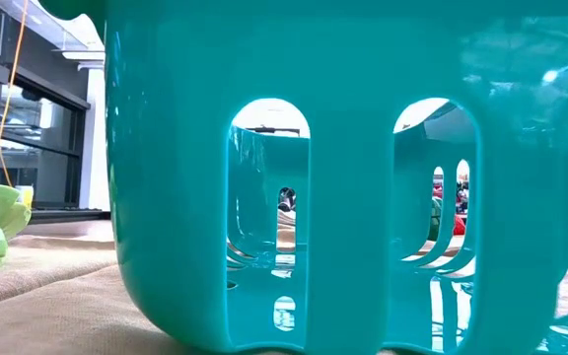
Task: Pick and placing Produce into tupperware
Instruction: Put the red raspberry into the blue bin
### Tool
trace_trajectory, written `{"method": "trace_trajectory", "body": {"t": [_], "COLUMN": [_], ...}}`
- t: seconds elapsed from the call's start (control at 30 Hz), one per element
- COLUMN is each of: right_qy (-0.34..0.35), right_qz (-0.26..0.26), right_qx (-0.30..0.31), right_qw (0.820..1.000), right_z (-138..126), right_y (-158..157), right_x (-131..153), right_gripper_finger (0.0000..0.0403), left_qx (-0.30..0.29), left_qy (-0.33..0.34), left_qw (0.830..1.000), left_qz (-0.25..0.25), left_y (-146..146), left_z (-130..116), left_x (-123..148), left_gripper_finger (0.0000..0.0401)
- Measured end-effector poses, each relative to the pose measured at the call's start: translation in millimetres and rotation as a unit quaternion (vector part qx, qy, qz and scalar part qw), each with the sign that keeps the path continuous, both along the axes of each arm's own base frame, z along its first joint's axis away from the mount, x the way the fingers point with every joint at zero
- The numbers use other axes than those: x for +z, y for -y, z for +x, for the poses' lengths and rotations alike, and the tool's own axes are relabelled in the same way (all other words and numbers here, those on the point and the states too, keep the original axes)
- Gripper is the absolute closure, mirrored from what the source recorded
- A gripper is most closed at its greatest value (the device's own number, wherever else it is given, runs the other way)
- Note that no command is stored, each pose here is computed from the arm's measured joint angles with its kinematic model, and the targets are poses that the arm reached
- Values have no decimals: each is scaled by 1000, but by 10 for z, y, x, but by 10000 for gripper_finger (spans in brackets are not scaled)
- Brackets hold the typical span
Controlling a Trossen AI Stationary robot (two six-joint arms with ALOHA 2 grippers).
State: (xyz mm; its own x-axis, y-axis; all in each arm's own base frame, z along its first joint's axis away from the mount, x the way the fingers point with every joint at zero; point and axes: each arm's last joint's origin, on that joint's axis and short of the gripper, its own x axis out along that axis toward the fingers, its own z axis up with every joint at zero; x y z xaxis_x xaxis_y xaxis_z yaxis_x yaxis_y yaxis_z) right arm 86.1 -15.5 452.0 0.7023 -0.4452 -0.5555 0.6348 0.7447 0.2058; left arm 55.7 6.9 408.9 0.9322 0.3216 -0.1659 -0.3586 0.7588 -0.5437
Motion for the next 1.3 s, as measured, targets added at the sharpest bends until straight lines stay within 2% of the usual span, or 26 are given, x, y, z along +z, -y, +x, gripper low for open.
{"method": "trace_trajectory", "body": {"t": [0.23,0.37,0.5,0.7,0.87,1.13,1.3], "right_qy": [-95,-180,-218,-329,-364,-322,-323], "right_qz": [103,114,113,167,219,305,317], "right_qx": [-21,-43,-2,26,55,88,89], "right_qw": [990,976,969,929,904,892,887], "right_z": [303,468,678,804,840,947,939], "right_y": [-18,-12,-18,-50,-136,-272,-338], "right_x": [-207,-350,-558,-1166,-1639,-2073,-2212], "right_gripper_finger": [403,403,403,394,350,229,202], "left_qx": [-1,1,-11,-39,-60,-60,-59], "left_qy": [-112,-189,-252,-318,-358,-379,-382], "left_qw": [994,982,967,947,931,923,922], "left_qz": [-15,-9,22,38,41,40,38], "left_y": [27,43,62,100,125,144,149], "left_z": [265,453,659,978,1174,1382,1444], "left_x": [-175,-295,-392,-538,-655,-764,-797], "left_gripper_finger": [400,400,400,400,400,400,400]}}
